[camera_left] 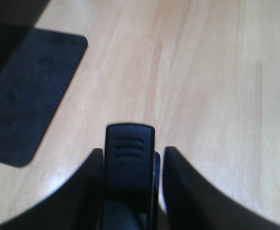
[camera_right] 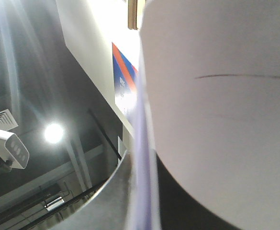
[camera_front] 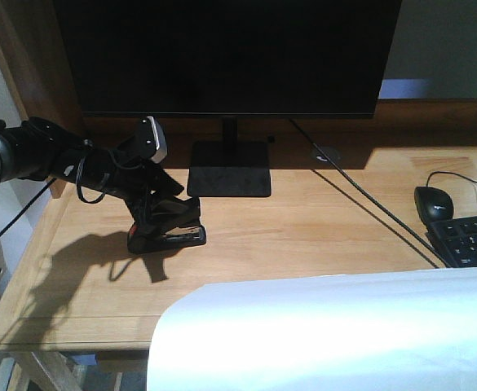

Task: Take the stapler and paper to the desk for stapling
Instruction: 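Hold the stapler on the desk with the left gripper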

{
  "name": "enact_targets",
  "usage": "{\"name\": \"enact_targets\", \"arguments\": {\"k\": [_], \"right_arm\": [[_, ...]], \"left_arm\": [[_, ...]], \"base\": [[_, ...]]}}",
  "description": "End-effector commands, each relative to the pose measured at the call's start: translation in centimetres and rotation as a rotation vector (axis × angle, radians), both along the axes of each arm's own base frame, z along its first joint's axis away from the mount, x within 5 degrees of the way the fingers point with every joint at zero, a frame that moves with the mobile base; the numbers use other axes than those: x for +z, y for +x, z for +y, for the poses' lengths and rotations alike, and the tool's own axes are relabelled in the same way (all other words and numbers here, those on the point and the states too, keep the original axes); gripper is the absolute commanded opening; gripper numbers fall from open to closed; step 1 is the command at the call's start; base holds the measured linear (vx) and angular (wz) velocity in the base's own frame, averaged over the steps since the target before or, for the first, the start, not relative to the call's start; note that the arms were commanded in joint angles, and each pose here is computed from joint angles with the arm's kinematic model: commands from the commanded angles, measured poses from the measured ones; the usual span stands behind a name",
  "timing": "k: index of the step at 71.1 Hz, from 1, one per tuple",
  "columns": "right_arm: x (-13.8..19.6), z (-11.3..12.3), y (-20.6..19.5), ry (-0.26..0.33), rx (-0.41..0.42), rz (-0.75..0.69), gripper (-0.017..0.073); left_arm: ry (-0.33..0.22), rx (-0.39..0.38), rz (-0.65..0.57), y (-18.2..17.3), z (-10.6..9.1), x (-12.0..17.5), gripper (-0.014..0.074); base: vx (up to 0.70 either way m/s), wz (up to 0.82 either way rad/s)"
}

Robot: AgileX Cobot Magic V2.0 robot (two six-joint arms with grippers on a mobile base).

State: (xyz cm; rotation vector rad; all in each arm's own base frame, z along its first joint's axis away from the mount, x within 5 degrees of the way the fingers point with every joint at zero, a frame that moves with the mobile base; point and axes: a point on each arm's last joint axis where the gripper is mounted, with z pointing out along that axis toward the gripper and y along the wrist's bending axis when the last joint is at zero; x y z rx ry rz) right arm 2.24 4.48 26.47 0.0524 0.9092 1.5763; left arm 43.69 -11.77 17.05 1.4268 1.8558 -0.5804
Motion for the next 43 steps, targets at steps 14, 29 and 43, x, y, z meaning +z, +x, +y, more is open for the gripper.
{"name": "enact_targets", "arguments": {"k": [14, 29, 43], "right_arm": [[0.14, -0.09, -0.08, 0.021, 0.007, -0.021, -0.0008], [0.14, -0.09, -0.08, 0.021, 0.007, -0.021, -0.0008], [0.14, -0.09, -0.08, 0.021, 0.007, -0.021, -0.0008]], "left_arm": [[-0.032, 0.021, -0.029, -0.10, -0.12, 3.25, -0.0008], [-0.034, 0.023, -0.028, -0.07, -0.16, 3.19, -0.0008], [-0.034, 0.025, -0.029, -0.06, -0.16, 3.19, -0.0008]], "base": [[0.00, 0.00], [0.00, 0.00], [0.00, 0.00]]}}
